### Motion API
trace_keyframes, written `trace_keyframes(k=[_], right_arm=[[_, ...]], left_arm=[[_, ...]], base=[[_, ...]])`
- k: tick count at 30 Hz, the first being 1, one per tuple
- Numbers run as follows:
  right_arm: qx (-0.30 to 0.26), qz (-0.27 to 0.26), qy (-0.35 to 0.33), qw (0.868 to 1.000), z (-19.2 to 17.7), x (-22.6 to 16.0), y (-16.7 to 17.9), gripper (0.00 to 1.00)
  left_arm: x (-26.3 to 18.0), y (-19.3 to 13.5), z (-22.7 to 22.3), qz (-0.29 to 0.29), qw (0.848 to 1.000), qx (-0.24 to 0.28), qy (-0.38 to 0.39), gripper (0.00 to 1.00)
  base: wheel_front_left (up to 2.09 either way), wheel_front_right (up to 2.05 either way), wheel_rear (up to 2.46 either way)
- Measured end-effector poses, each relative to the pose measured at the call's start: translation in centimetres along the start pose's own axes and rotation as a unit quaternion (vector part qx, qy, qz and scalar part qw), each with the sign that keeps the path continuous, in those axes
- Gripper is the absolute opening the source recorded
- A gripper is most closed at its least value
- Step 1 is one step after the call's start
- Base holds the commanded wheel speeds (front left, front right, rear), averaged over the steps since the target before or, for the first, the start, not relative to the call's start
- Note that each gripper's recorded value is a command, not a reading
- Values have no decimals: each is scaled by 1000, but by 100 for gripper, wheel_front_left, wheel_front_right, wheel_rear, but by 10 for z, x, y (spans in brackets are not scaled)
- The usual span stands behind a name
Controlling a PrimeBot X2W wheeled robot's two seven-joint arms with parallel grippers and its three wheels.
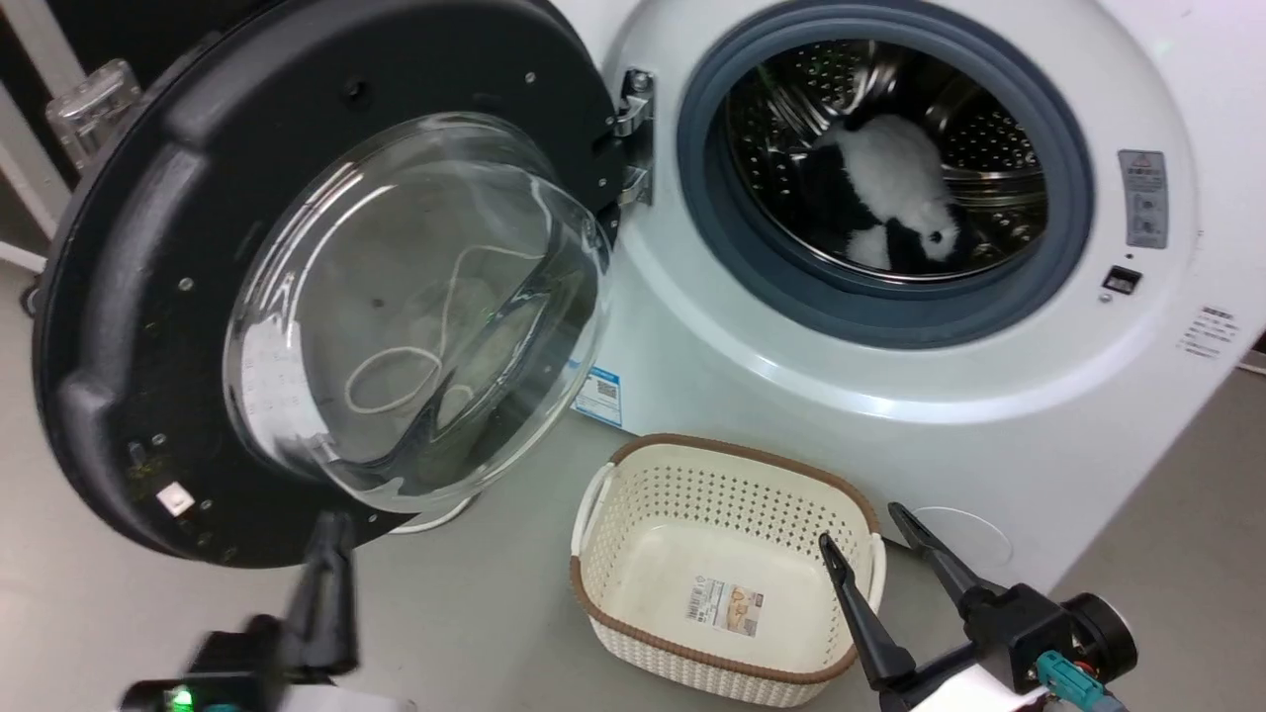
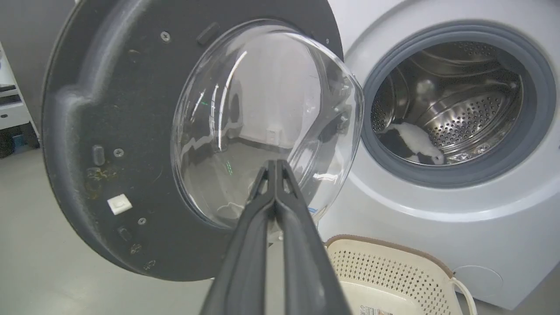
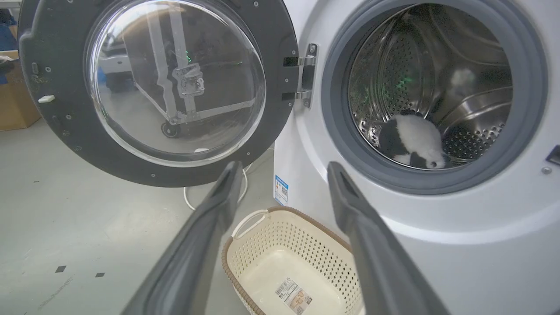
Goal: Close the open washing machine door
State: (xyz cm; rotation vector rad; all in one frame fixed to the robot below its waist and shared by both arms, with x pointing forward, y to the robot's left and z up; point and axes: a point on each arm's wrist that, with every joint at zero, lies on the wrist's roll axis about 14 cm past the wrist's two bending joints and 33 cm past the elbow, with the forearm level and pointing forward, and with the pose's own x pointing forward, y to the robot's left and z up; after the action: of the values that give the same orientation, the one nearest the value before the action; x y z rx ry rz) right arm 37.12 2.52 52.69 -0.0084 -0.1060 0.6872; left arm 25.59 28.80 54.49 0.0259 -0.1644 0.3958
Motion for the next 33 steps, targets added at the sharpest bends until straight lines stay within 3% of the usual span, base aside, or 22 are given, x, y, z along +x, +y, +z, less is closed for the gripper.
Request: trace_keyframes(k=[7, 13, 16, 19, 20, 23, 28, 33], right_arm=[[5, 12, 2, 1000, -6, 6, 5, 100], [6, 19, 7, 1000, -15, 10, 5, 100], [11, 18, 11, 1000, -21, 10, 2, 100], [14, 15, 16, 1000, -28, 9, -2, 100], [15, 15, 24, 999, -35, 9, -6, 100], [17, 16, 26, 999, -41, 9, -8, 100], [20, 18, 29, 999, -47, 12, -11, 100], [19, 12, 28, 999, -49, 13, -17, 100]], left_arm=[[7, 46, 49, 65, 993, -59, -84, 0], [32, 115, 105, 118, 974, -95, -169, 0], [51, 151, 123, 145, 965, -131, -177, 0], [72, 181, 121, 170, 960, -172, -140, 0], [90, 204, 109, 195, 950, -227, -93, 0], [105, 215, 86, 213, 929, -302, -32, 0], [120, 206, 41, 204, 881, -420, 81, 0], [126, 178, 20, 147, 853, -476, 157, 0]], base=[[0, 0, 0], [0, 0, 0], [0, 0, 0], [0, 0, 0], [0, 0, 0], [0, 0, 0], [0, 0, 0], [0, 0, 0]])
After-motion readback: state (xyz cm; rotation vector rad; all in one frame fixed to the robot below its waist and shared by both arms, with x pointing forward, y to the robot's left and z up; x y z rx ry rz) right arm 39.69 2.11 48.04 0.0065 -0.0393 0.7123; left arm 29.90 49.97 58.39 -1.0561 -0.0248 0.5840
